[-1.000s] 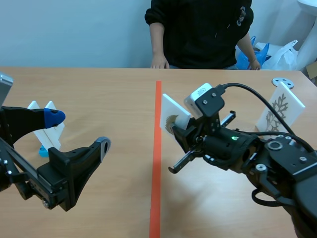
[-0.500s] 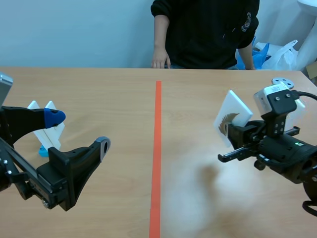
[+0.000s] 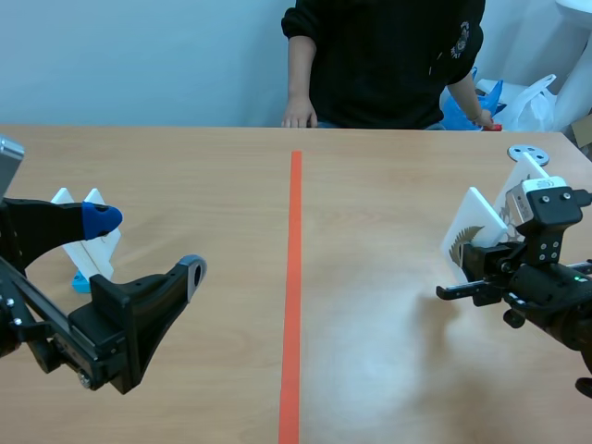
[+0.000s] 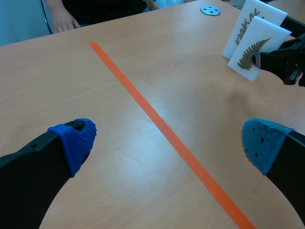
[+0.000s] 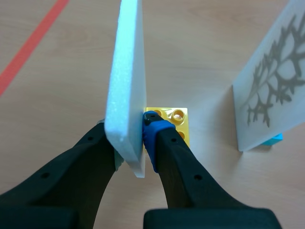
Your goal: Sort the leaf by its shape. The table is split by an orange tape line. A compound leaf with several leaflets goes to the left side, a simple leaf with one blade goes to the right side. Return to the home posture when a red brick is placed on the table.
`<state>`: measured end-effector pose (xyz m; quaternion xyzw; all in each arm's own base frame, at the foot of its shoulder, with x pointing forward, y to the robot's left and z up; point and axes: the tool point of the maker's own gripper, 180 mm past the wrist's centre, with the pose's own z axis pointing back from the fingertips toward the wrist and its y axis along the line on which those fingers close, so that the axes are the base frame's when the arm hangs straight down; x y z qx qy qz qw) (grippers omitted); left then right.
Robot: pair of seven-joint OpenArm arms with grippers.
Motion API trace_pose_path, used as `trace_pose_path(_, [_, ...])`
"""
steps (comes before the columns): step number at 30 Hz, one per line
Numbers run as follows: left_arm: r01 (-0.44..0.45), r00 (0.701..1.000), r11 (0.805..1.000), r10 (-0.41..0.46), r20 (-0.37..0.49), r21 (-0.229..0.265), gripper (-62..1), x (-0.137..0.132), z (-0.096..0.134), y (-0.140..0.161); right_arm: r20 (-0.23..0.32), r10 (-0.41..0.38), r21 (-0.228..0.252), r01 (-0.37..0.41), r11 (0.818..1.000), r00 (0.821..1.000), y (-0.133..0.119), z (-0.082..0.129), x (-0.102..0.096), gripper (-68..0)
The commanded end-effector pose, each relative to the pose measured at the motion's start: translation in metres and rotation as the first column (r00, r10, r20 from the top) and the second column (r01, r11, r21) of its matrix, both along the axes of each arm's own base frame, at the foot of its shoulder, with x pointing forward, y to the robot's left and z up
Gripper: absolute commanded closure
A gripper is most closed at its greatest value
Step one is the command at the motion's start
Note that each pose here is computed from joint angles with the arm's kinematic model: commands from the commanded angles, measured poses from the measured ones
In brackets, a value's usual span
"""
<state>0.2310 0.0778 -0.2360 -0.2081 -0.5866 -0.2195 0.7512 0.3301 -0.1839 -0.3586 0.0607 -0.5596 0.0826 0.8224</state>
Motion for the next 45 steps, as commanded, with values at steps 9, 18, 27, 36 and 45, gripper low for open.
trace_pose_path(9, [-0.001,1.000,1.000,0.001,0.020,-0.019,-62.3,0.002,0.006,-0.001,0.045,-0.065,0.002,0.065,0.998,0.997,-0.024,0.002,0.030,-3.7])
trace_pose_path(18, [-0.001,1.000,1.000,0.001,0.020,-0.019,-62.3,0.002,0.006,-0.001,0.018,-0.126,-0.031,0.126,0.991,0.992,-0.040,-0.015,0.027,-3.7])
trace_pose_path(27, [-0.001,1.000,1.000,0.002,0.020,-0.019,-62.3,0.002,0.006,-0.001,0.015,-0.161,-0.052,0.162,0.985,0.987,-0.048,-0.019,0.025,-5.3])
trace_pose_path(36, [-0.001,1.000,1.000,0.002,0.020,-0.019,-62.3,0.002,0.006,-0.001,0.016,-0.166,-0.053,0.166,0.985,0.986,-0.049,-0.021,0.021,-26.0])
trace_pose_path(45, [-0.001,1.000,1.000,0.002,0.020,-0.019,-62.3,0.002,0.006,-0.001,0.098,-0.163,-0.003,0.165,0.986,0.982,-0.054,0.010,0.033,-32.4])
